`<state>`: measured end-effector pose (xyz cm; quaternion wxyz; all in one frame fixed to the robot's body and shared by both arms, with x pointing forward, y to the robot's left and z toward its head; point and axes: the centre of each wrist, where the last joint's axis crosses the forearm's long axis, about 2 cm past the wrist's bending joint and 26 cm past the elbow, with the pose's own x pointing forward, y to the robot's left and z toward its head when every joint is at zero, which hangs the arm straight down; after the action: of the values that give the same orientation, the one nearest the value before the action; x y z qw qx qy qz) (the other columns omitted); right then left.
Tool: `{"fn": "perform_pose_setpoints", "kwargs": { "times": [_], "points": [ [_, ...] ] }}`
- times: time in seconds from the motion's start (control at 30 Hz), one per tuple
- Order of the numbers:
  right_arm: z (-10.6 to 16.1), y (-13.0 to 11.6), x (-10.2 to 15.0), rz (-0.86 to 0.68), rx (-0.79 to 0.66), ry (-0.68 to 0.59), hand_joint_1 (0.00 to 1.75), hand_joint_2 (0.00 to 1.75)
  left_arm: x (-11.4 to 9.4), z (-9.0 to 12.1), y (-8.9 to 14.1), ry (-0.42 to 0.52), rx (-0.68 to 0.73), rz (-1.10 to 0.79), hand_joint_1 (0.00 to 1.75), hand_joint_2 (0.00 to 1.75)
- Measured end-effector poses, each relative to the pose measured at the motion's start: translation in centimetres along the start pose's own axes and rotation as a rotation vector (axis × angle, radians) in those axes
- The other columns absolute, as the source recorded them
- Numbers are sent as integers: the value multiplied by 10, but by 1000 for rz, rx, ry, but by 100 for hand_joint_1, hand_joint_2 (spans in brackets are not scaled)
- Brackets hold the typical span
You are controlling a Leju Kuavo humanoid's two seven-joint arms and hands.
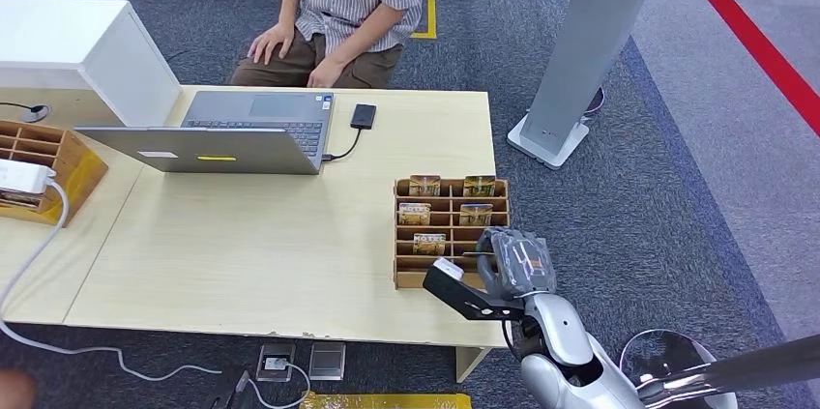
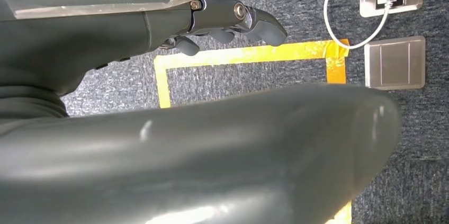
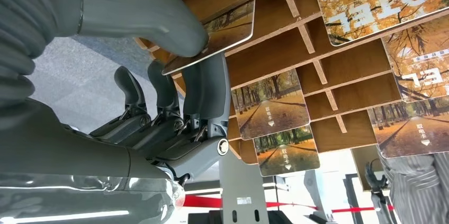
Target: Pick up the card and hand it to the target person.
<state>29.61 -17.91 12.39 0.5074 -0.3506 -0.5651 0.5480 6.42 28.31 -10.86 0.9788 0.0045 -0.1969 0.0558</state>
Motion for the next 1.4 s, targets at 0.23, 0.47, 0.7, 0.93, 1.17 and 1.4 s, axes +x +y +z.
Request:
{"fn": "perform_pose_setpoints", "kwargs": {
  "times": [0.23, 0.47, 0.7, 0.93, 1.17, 1.4],
  "points": [
    [0, 0, 0, -3, -5, 0, 141, 175, 0, 0, 0, 0, -6, 1, 0, 0],
    [0, 1, 1, -5, -5, -2, 147, 175, 0, 0, 0, -31, 3, -32, 0, 175],
    [0, 0, 1, -11, -16, 0, 147, 175, 0, 0, 4, -43, 36, -63, 0, 175],
    [-1, -14, 5, -56, -33, 3, 147, 175, 0, 0, 6, 17, 41, -43, 0, 175],
    [5, -74, 12, -129, -34, -8, 147, 175, -1, 0, 10, 29, 56, -23, 0, 175],
    [23, -133, 29, -156, -175, -164, 147, 175, -1, 0, 10, 32, 52, -27, 0, 175]
  ]
}}
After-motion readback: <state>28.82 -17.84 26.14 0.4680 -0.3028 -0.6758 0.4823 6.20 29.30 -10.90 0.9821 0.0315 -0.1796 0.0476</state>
